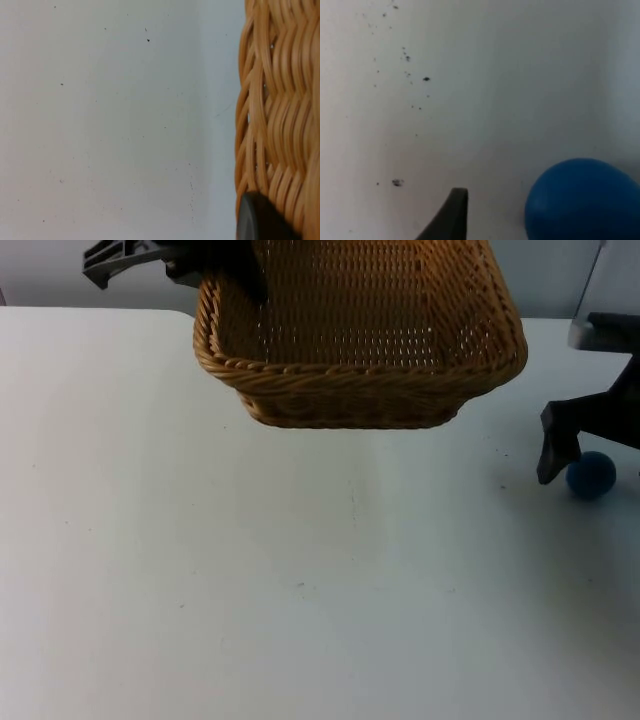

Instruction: Pick up the basket with the left hand and place the ball into the basket with the right hand.

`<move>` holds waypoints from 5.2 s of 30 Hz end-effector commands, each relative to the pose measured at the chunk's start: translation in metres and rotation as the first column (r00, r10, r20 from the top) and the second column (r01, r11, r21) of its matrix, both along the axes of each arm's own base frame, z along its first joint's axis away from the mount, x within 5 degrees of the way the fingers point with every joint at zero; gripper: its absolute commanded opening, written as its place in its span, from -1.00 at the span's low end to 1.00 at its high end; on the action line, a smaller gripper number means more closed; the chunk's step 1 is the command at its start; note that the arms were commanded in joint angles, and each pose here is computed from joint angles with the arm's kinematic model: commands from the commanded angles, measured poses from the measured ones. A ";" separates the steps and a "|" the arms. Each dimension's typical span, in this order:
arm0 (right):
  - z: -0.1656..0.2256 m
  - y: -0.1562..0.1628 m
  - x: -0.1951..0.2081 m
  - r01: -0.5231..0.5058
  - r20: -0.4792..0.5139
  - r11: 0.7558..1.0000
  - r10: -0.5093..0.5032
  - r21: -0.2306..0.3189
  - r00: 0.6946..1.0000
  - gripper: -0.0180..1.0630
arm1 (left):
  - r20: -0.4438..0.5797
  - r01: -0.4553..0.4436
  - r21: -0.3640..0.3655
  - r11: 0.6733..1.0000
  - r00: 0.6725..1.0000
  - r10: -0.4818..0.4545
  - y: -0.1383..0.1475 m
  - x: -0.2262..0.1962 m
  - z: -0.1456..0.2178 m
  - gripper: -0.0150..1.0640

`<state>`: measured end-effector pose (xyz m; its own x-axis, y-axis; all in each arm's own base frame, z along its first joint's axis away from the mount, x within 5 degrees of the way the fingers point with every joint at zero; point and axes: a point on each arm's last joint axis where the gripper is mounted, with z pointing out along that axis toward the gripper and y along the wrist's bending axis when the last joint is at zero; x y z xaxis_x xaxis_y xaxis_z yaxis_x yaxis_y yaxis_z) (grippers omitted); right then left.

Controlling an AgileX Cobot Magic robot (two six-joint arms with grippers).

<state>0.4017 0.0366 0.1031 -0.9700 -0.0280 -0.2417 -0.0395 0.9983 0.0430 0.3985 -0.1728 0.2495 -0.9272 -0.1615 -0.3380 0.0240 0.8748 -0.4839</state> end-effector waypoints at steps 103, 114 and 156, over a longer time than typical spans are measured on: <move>0.196 0.166 -0.024 -0.595 0.543 0.801 0.474 0.061 0.694 -0.97 | 0.062 -0.026 -0.028 0.999 0.998 0.028 0.001 0.005 0.010 -0.98; 0.181 0.172 -0.019 -0.609 0.527 0.791 0.494 0.058 0.692 -0.97 | 0.062 -0.026 -0.028 0.999 0.998 0.028 0.001 0.005 0.010 -0.98; 0.177 0.172 -0.012 -0.584 0.562 0.811 0.467 0.037 0.683 0.31 | 0.079 -0.034 -0.032 0.999 0.996 0.037 0.001 0.006 0.011 -0.98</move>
